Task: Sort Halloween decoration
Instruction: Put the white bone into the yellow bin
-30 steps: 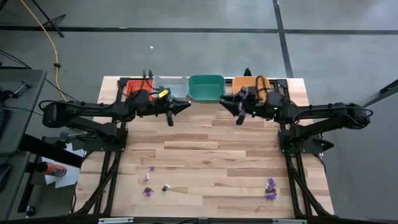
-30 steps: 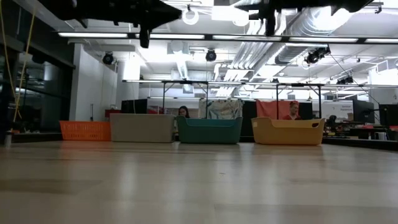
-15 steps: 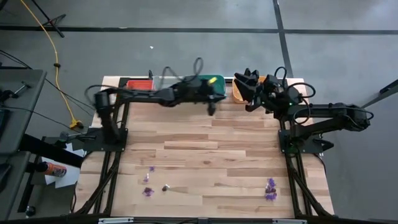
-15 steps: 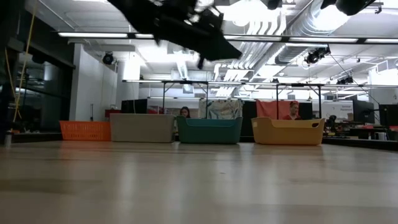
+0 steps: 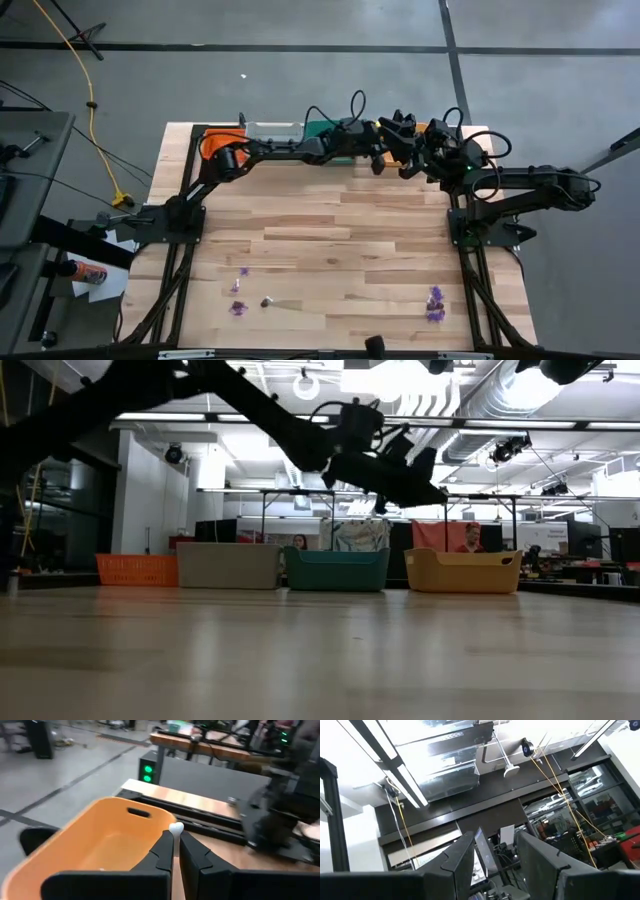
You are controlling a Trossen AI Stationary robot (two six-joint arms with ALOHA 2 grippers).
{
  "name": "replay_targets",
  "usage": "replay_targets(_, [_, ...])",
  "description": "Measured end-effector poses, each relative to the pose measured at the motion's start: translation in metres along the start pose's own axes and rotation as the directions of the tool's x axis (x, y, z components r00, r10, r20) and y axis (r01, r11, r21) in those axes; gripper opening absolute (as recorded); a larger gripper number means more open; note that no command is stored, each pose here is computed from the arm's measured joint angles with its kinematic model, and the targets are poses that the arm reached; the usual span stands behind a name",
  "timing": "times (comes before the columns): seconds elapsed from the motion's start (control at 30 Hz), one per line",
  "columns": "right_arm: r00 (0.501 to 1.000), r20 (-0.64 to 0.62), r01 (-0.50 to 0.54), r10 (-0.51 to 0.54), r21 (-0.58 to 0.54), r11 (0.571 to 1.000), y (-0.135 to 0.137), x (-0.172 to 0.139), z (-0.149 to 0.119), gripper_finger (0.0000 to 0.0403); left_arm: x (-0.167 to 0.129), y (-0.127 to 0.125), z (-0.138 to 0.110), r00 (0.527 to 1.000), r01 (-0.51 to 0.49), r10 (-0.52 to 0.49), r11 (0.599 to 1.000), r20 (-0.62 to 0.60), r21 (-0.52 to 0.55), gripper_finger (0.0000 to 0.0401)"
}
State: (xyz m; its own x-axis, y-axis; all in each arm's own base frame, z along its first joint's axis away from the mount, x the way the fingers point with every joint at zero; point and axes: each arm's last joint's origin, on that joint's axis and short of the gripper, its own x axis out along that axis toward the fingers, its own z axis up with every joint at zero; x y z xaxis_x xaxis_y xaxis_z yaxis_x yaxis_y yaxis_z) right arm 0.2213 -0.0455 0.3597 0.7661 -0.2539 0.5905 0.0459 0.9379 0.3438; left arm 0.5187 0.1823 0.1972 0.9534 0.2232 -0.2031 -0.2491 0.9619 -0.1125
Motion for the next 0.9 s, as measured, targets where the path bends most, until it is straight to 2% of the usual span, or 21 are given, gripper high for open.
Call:
replay_targets(0.2, [1.000, 0.000, 0.000, 0.000, 0.003, 1.000, 0.000, 0.000, 0.000, 0.0145, 0.007, 0.016, 0.000, 0.994, -0.107, 0.107, 0.994, -0.003, -0.002, 0.0029])
replay_targets(0.53, [1.000, -0.002, 0.001, -0.001, -0.005, 1.000, 0.000, 0.000, 0.000, 0.0145, 0.002, 0.024, 0.004, 0.988, -0.142, 0.144, 0.989, -0.054, 0.033, 0.0141])
replay_targets(0.7, [1.000, -0.002, 0.001, -0.001, -0.008, 1.000, 0.000, 0.000, 0.000, 0.0145, -0.022, 0.021, 0.032, 0.976, -0.130, 0.147, 0.985, -0.160, 0.109, 0.0177])
replay_targets(0.83, [1.000, -0.002, 0.001, -0.001, -0.039, 0.999, 0.000, 0.000, 0.000, 0.0145, -0.056, 0.026, 0.068, 0.959, -0.122, 0.170, 0.970, -0.228, 0.210, 0.0179])
replay_targets(0.9, [1.000, -0.002, 0.001, -0.001, -0.042, 0.999, 0.000, 0.000, 0.000, 0.0145, -0.079, 0.029, 0.089, 0.947, -0.128, 0.186, 0.966, -0.263, 0.225, 0.0172])
